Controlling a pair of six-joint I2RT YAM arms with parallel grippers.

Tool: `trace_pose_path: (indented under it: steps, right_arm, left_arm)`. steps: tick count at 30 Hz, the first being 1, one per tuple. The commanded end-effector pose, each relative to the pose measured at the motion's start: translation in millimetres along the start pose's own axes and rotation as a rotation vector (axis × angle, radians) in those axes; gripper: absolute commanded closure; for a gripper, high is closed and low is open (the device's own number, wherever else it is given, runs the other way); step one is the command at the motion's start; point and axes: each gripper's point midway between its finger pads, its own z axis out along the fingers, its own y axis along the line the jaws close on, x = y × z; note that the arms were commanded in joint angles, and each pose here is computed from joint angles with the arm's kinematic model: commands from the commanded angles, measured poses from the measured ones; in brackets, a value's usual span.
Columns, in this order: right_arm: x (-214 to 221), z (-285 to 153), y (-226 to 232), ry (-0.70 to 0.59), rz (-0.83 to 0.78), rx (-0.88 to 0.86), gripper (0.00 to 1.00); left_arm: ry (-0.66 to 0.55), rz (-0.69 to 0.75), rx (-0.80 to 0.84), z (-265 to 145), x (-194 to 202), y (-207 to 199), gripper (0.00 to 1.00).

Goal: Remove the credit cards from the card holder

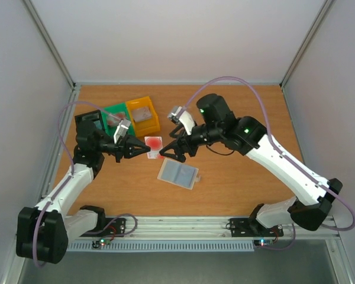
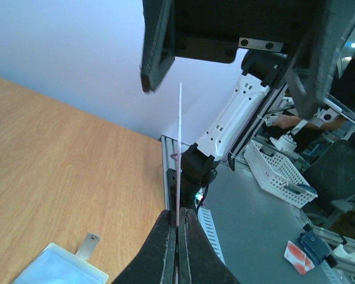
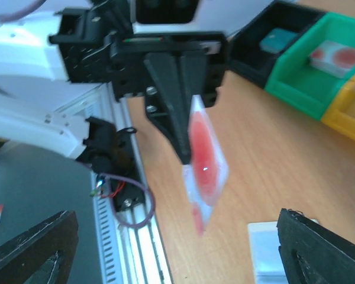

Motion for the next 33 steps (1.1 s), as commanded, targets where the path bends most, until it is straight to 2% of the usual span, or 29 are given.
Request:
trace_pose_path:
  steps: [1,2,6,9,11,13,16,21,22,23,24,25,27,29,31,33]
  right_arm:
    - [26.0,17.9,23.7,0.150,-0.053,-0.119,0.11]
    - [21.9,19.3,26.6,0.137,-0.062,-0.131,0.16]
    - [12.2,24.5,24.8,0.106,-0.060,-0.127,0.52]
    - [10.3,29.4,16.1,0.081,-0.050,-0.087,0.66]
    - [9.8,34.8,9.8,0.085,-0.033,-0.066,0.68]
    - [8.5,37.1,7.6,0.086,-0.031,-0.057,0.74]
    - [6.8,37.4,5.2,0.080,-0.025,-0.043,0.98]
    - [12.2,28.2,-21.9,0.085,0.062,0.102,0.99]
    - [9.3,23.8,-32.1,0.060,0.103,0.144,0.99]
    - [5.0,17.0,-44.6,0.025,0.164,0.193,0.99]
    - [1.5,9.7,-58.7,-0.016,0.236,0.248,0.99]
    - [-0.1,2.5,-77.0,-0.053,0.320,0.310,0.99]
    - [3.8,-14.7,-120.2,-0.126,0.527,0.463,0.99]
    - [10.7,-24.4,-151.7,-0.208,0.704,0.577,0.99]
    - [3.8,-23.8,-164.1,-0.318,0.799,0.586,0.99]
    - [-12.7,-19.5,-168.0,-0.430,0.861,0.533,0.99]
  left_arm:
    - [0.045,0.116,0.091,4.1,0.7,-12.6,1.00]
    - [0.052,0.111,0.105,5.6,2.0,-14.3,1.00]
    - [0.061,0.052,0.119,9.8,7.9,-12.6,1.00]
    - [0.059,0.053,0.119,11.5,10.2,-12.7,1.00]
    - [0.061,0.053,0.125,13.0,10.7,-13.3,1.00]
    - [0.064,0.033,0.128,13.5,12.9,-11.8,1.00]
    - [0.063,0.016,0.124,14.0,15.4,-8.9,1.00]
    - [0.031,-0.042,0.045,15.5,18.2,5.7,0.99]
    - [0.012,-0.086,-0.023,14.9,19.8,17.5,0.85]
    - [-0.001,-0.126,-0.115,12.9,23.7,32.1,0.65]
    - [0.003,-0.102,-0.226,9.2,27.8,48.8,0.50]
    - [0.012,-0.085,-0.348,3.2,31.1,67.1,0.45]
    - [0.056,0.006,-0.644,-21.4,33.6,108.5,0.43]
    - [0.124,0.175,-0.877,-48.7,20.6,135.7,0.46]
    - [0.204,0.362,-0.969,-59.2,-1.9,140.4,0.47]
    - [0.277,0.541,-0.942,-50.5,-22.8,125.8,0.51]
